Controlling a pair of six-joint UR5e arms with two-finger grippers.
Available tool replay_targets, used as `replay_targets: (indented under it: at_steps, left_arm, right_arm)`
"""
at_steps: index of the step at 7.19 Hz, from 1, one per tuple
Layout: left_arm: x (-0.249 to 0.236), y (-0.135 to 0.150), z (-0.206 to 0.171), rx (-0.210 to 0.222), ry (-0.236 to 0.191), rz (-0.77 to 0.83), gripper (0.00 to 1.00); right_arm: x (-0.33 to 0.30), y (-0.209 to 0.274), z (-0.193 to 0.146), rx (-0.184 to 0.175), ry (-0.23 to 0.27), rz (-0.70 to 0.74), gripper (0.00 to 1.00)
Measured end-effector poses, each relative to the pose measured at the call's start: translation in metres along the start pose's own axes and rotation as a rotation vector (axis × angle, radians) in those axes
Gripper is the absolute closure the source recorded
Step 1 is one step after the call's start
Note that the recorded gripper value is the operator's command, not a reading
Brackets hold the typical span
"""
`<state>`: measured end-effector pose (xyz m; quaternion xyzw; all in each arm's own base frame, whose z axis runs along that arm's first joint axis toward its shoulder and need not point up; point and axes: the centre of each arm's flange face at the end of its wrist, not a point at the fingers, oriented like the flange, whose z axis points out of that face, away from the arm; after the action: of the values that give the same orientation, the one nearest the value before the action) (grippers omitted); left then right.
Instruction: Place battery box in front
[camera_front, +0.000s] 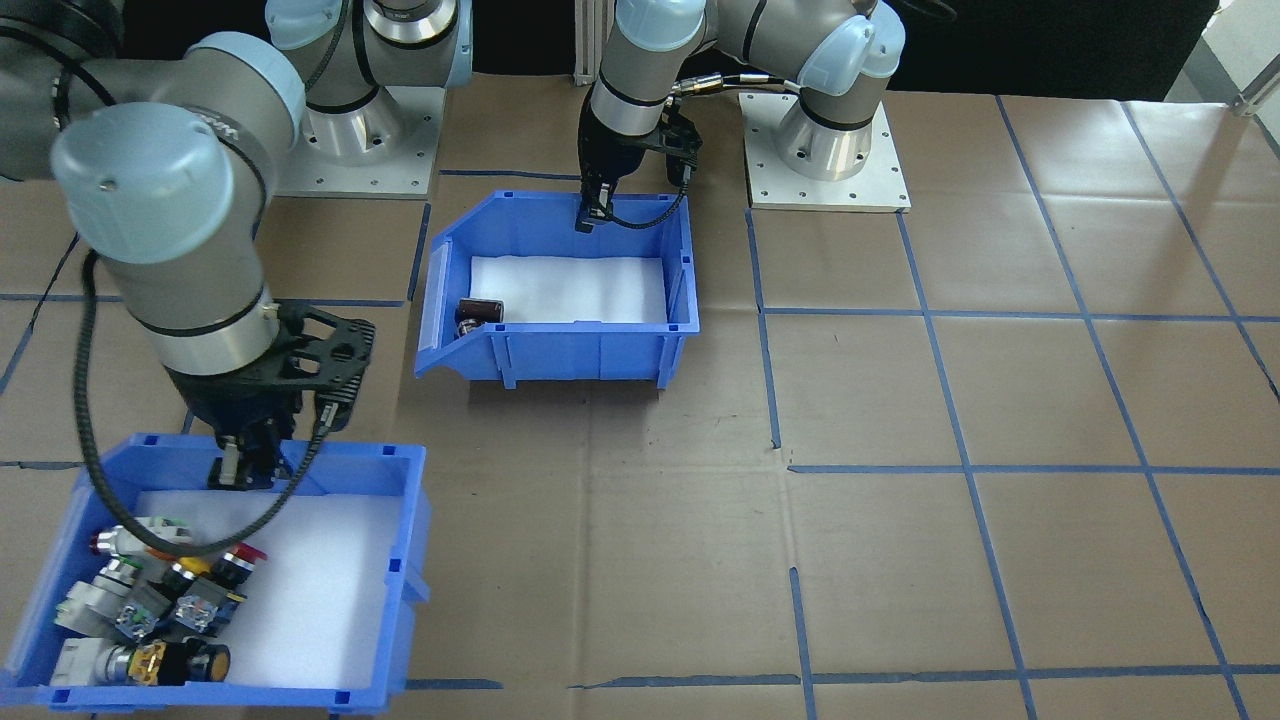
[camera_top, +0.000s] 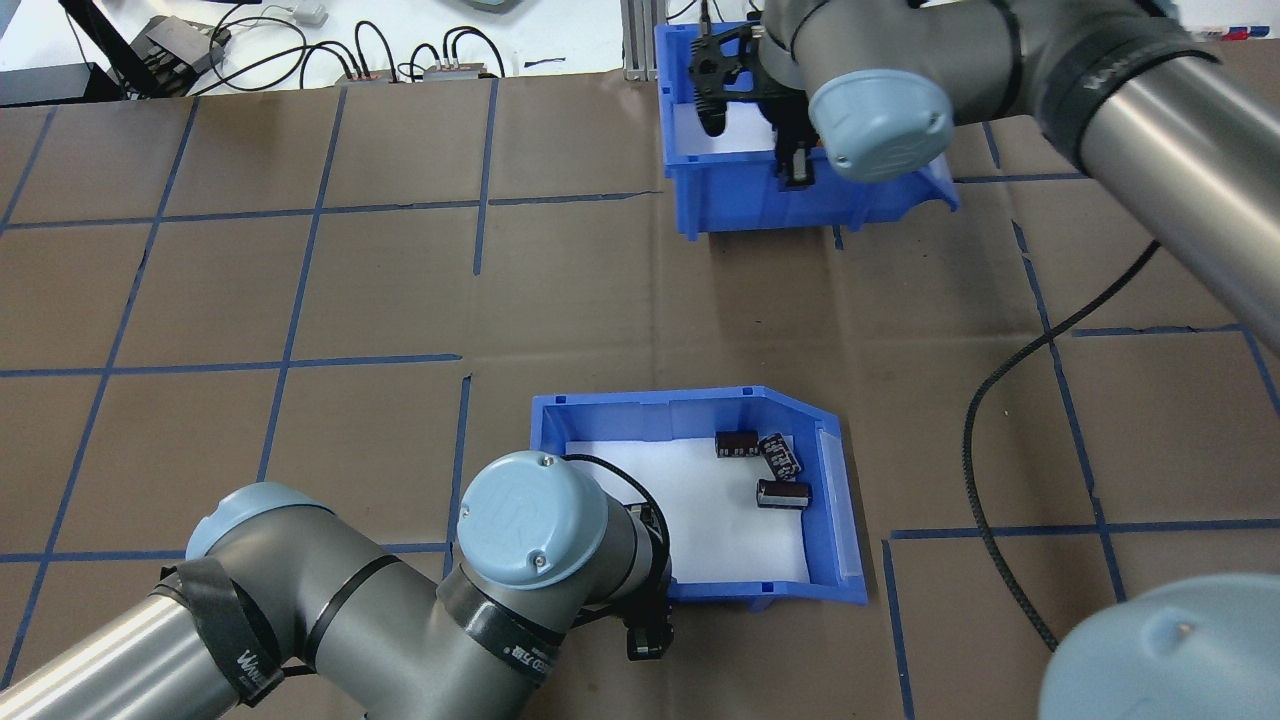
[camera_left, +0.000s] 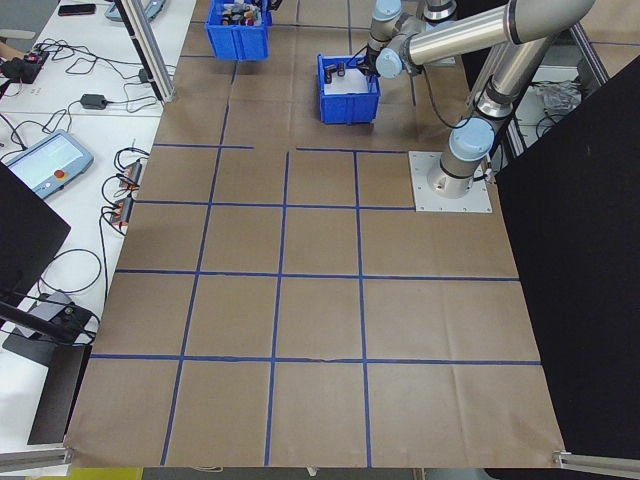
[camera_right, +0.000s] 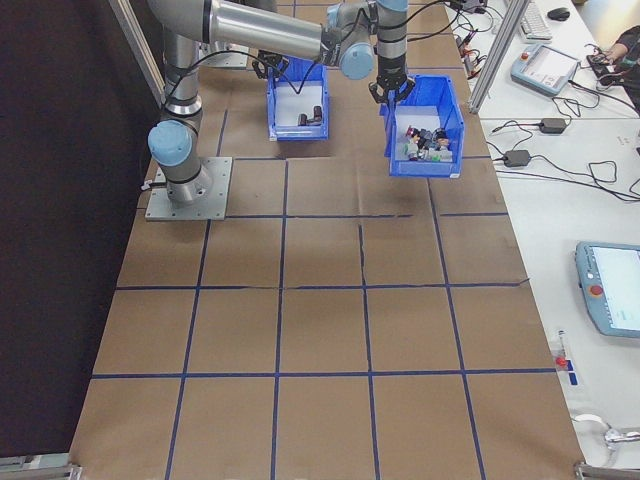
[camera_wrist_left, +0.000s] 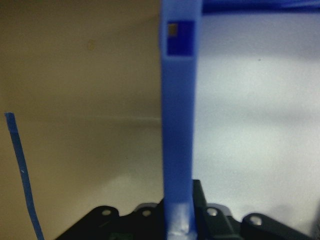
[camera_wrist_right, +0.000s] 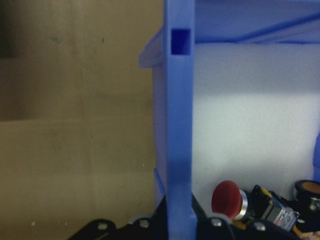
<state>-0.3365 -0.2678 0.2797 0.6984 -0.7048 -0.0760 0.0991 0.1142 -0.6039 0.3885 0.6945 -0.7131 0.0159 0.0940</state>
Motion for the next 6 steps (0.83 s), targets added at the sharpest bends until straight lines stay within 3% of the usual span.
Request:
replay_targets:
  at_steps: [1, 3, 5, 6]
  left_arm:
    - [0.014, -0.006, -0.011, -0.001, 0.018, 0.016, 1.0]
    - [0.062, -0.044, -0.044, 0.017, 0.027, 0.036, 1.0]
    - [0.126, -0.088, -0.074, 0.03, 0.031, 0.055, 1.0]
    - [0.163, -0.096, -0.08, 0.026, 0.036, 0.06, 1.0]
  right_arm:
    - [-0.021, 0.04, 0.001, -0.013, -0.015, 0.001, 1.0]
    - [-0.077, 0.099, 0.004, -0.018, -0.05, 0.016, 1.0]
    - [-0.132, 0.121, 0.002, -0.013, -0.045, 0.007, 1.0]
    - [-0.147, 0.127, 0.004, -0.004, -0.037, -0.016, 1.0]
